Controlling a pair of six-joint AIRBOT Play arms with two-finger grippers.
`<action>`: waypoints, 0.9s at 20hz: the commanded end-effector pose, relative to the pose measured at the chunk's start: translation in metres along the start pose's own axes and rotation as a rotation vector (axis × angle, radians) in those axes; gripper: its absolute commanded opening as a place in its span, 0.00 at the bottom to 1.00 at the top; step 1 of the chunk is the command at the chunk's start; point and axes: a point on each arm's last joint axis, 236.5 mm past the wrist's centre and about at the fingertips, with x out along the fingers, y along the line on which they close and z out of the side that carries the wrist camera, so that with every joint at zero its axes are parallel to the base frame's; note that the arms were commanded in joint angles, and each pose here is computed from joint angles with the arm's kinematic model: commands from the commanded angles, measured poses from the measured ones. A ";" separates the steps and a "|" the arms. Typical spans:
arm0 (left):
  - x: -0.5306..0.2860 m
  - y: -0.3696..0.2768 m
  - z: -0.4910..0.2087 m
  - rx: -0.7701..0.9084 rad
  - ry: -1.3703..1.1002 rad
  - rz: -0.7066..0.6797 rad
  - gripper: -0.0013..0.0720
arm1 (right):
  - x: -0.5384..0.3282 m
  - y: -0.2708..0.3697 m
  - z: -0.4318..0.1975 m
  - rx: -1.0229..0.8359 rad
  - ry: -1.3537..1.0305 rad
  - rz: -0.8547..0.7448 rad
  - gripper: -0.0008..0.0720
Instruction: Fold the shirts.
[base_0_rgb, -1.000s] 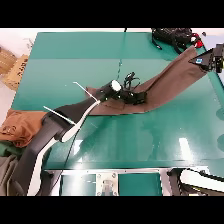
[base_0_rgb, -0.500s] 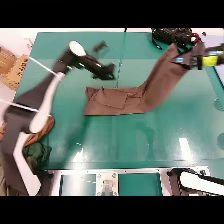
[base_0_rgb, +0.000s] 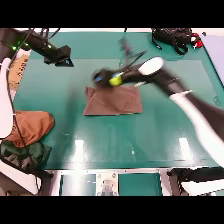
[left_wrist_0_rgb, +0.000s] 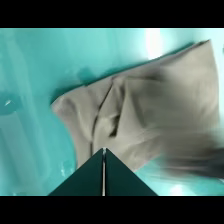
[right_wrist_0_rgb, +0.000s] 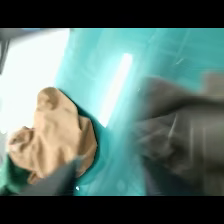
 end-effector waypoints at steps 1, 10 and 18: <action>-0.004 0.012 -0.010 0.021 0.033 0.018 0.05 | 0.078 -0.004 -0.043 0.000 -0.044 -0.043 0.70; -0.004 0.013 -0.010 0.036 0.034 0.019 0.05 | -0.122 -0.161 0.066 0.164 -0.018 -0.217 0.69; -0.004 0.013 -0.010 0.032 0.036 0.022 0.05 | -0.191 -0.306 -0.004 0.484 0.085 -0.312 0.72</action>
